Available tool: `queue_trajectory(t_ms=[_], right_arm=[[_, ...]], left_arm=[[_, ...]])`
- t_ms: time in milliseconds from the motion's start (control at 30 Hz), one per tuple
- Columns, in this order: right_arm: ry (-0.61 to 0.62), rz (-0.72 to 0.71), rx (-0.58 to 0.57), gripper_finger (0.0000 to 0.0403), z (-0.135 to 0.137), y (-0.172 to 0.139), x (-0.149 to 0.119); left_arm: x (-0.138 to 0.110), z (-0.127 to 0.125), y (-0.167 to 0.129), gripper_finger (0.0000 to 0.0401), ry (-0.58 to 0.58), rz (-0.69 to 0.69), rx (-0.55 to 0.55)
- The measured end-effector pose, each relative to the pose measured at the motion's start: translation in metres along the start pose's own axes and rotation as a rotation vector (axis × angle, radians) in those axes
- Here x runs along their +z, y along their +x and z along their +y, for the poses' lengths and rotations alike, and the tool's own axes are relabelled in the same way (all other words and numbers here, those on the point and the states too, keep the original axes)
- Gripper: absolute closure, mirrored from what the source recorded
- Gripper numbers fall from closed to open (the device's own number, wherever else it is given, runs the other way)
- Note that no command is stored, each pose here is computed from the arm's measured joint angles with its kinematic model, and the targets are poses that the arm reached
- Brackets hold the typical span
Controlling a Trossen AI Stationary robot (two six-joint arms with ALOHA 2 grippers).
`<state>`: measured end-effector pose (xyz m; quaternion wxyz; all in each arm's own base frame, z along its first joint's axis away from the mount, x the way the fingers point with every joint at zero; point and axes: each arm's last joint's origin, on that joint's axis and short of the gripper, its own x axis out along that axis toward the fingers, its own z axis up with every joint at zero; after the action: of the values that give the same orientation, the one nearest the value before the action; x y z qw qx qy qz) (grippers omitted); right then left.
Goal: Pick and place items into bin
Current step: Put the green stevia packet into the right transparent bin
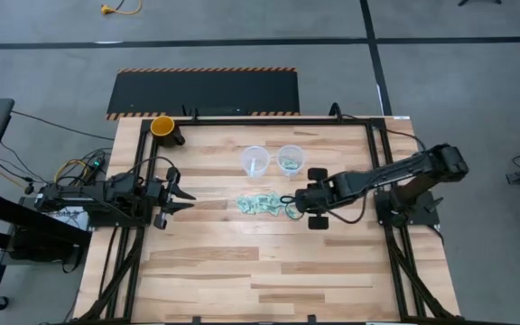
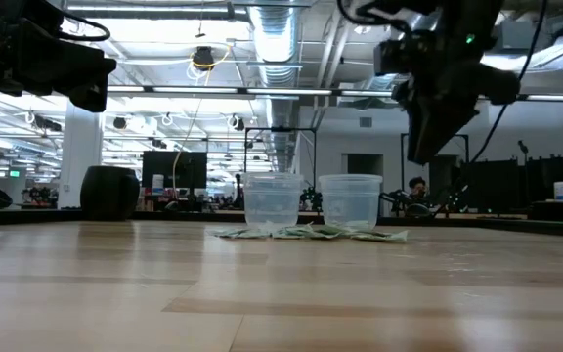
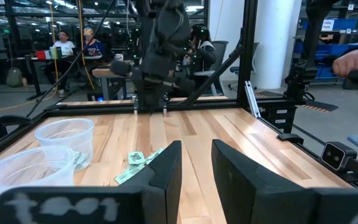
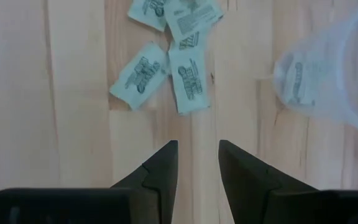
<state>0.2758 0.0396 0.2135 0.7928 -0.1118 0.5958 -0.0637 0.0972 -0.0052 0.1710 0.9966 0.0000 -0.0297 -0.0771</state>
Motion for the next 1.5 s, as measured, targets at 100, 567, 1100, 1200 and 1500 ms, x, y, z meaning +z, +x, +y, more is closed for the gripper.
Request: queue_trajectory(t_ms=[100,567,1100,1200,1500], right_arm=[[-0.025,0.018,0.048,0.0294,0.004,0.011,0.004],[-0.056,0.017,0.101,0.0294,0.017,0.05,0.018],[-0.075,0.033,0.21,0.0294,0.031,0.084,0.024],[-0.076,0.029,0.214,0.0294,0.031,0.084,0.025],[-0.073,0.045,0.269,0.0318,0.034,0.084,0.024]], left_arm=[[0.0,0.0,0.0,0.0324,0.0,0.0,0.0],[0.0,0.0,0.0,0.0324,0.0,0.0,-0.001],[0.0,0.0,0.0,0.0324,0.0,0.0,0.0],[0.0,0.0,0.0,0.0324,0.0,-0.001,0.0],[0.0,0.0,0.0,0.0324,0.0,-0.001,-0.001]])
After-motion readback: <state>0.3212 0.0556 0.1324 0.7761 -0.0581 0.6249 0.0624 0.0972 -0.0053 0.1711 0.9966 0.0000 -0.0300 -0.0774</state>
